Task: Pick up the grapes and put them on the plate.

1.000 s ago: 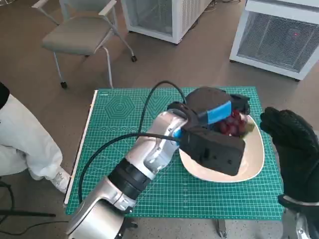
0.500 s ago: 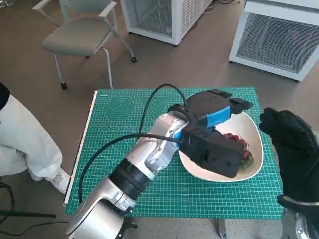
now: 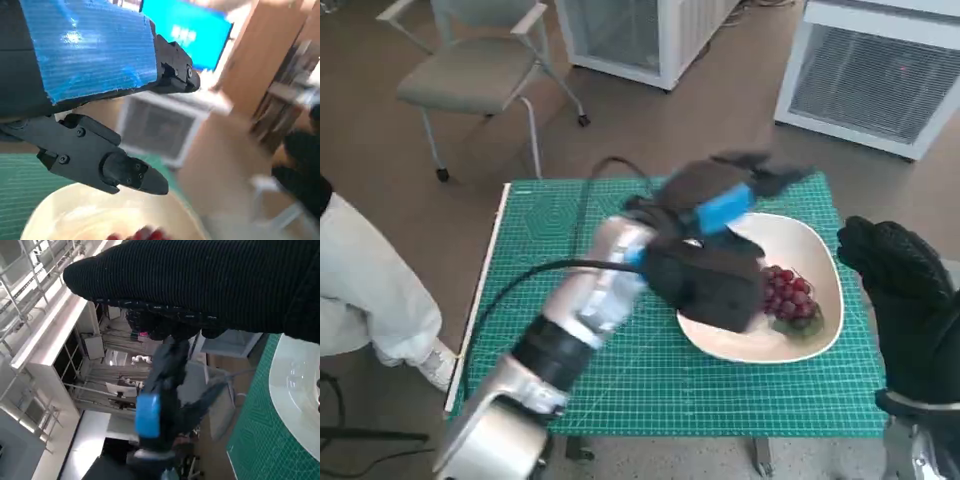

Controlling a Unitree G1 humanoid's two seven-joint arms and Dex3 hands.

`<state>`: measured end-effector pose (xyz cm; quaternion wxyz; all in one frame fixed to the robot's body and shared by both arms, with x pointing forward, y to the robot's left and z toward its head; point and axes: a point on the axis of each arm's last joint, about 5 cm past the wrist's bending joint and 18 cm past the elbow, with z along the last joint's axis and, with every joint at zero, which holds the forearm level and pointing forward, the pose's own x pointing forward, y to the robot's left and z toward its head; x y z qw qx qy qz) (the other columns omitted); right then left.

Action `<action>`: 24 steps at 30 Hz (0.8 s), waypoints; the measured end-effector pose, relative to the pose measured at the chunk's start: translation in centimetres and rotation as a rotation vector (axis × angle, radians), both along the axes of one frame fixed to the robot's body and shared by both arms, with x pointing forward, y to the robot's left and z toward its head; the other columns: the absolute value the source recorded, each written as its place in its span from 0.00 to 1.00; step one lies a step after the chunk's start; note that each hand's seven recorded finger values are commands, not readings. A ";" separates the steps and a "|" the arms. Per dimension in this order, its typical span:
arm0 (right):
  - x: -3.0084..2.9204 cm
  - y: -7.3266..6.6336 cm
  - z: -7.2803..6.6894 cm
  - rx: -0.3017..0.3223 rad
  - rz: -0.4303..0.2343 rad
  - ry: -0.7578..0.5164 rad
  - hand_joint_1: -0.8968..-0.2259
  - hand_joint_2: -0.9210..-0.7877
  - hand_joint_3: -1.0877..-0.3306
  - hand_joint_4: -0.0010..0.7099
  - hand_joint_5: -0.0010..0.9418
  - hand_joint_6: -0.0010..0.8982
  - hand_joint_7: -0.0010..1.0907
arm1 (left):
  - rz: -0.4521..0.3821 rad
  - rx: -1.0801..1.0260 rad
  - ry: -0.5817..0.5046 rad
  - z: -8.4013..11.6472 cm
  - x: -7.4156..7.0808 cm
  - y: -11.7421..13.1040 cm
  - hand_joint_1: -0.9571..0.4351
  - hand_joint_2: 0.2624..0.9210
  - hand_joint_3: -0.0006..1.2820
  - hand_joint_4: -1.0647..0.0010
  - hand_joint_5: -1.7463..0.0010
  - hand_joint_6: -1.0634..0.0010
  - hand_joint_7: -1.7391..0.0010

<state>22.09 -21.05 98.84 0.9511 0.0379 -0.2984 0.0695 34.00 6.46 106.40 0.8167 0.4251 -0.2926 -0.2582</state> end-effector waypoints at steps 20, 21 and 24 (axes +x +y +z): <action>0.59 0.2 0.3 -0.001 0.019 -0.003 0.86 0.00 0.66 0.58 0.89 0.34 0.90 | -0.190 -0.736 0.422 -7.5 -0.7 10.1 0.34 1.00 0.05 0.68 0.99 0.66 0.99; 0.61 0.2 0.3 -0.001 0.020 -0.003 0.86 0.00 0.66 0.58 0.88 0.34 0.90 | -0.192 -0.750 0.438 -8.1 -0.9 10.4 0.33 1.00 0.05 0.68 0.99 0.65 0.99; 0.69 0.2 0.4 -0.003 0.024 -0.006 0.86 0.00 0.66 0.58 0.88 0.34 0.90 | -0.185 -0.772 0.472 -9.4 -1.4 11.1 0.31 1.00 0.05 0.67 0.99 0.64 0.99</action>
